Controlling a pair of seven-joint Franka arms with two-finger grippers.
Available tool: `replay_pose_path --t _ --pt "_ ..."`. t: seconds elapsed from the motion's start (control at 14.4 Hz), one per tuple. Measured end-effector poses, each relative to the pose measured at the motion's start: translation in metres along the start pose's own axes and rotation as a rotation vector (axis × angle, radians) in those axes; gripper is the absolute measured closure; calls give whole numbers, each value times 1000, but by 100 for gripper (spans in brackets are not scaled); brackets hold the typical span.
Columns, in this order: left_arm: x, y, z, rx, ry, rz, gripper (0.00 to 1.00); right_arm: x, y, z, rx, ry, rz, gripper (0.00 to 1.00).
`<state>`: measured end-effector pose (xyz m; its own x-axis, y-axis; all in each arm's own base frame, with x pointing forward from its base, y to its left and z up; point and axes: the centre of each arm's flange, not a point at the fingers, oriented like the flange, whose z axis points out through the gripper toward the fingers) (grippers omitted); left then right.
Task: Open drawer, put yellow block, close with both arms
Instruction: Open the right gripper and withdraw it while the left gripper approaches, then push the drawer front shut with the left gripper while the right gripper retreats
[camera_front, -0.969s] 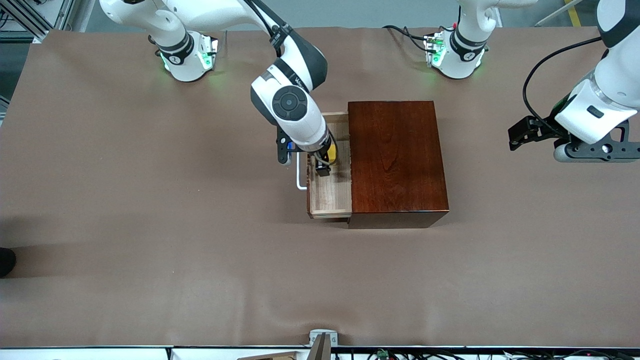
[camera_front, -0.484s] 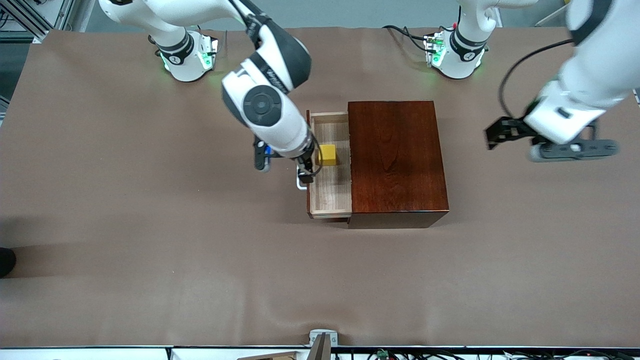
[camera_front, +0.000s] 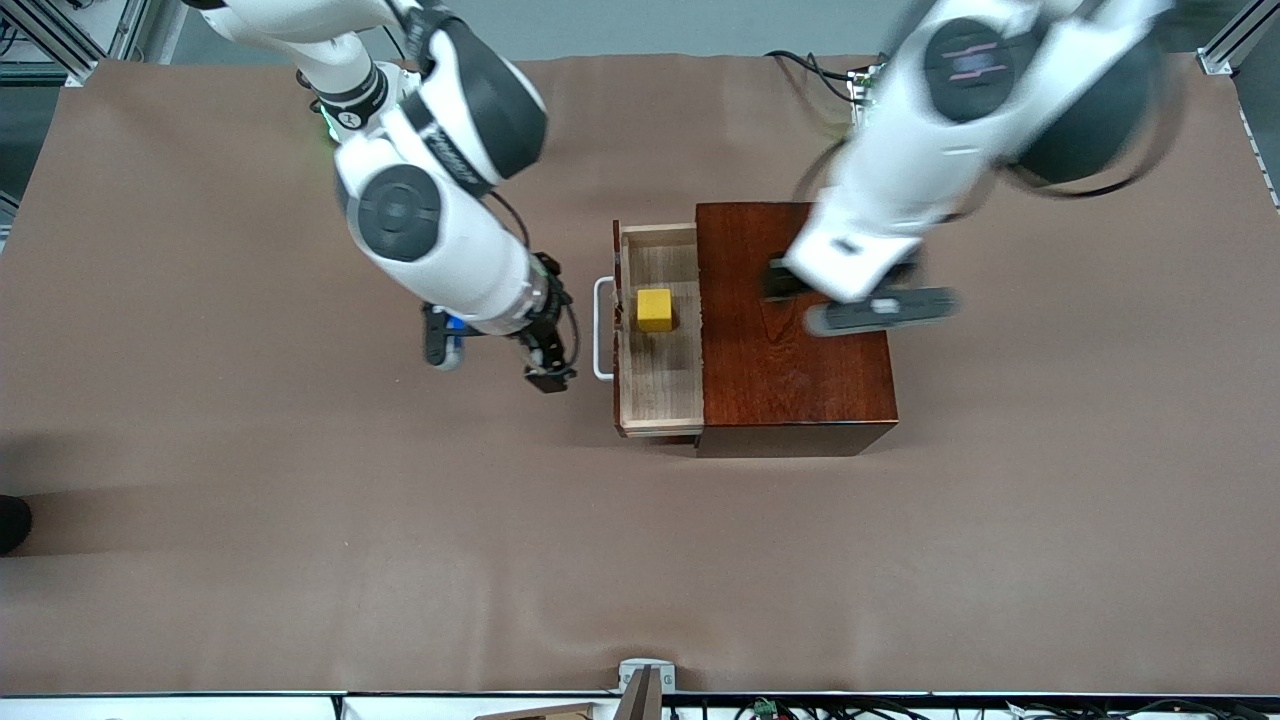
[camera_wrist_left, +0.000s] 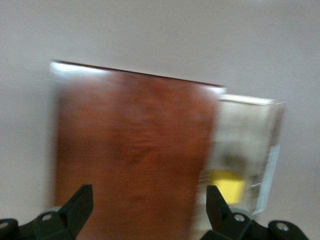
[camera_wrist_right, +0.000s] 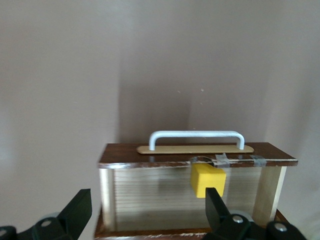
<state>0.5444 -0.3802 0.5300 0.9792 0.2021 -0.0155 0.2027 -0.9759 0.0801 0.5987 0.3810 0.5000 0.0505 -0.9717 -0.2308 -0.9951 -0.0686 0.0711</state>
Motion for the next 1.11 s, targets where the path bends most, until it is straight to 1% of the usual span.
replay_pose_path --t 0.14,0.35,0.48,0.62,0.69,0.76,0.9,0.97,1.11 --pt "-21 57 39 -61 16 -95 0 23 -6 -22 10 -3 -19 0" --pt "-38 111 83 -158 53 -245 0 56 -12 -51 -4 4 -98 0" --pt "-46 141 103 -214 79 -350 0 81 -16 -70 -18 8 -169 0" --pt "-66 179 127 -315 136 -449 0 109 -19 -90 -19 7 -262 0" --pt "-79 195 144 -343 159 -470 0 122 -19 -98 -21 7 -310 0" --pt "-93 206 163 -349 169 -481 0 133 -20 -105 -21 6 -353 0" --pt "-112 219 200 -333 166 -514 0 154 -19 -118 -26 5 -446 0" --pt "-117 222 217 -320 164 -531 0 165 -19 -123 -33 4 -496 0" --pt "-121 222 239 -291 183 -561 0 193 -18 -134 -43 1 -593 0"
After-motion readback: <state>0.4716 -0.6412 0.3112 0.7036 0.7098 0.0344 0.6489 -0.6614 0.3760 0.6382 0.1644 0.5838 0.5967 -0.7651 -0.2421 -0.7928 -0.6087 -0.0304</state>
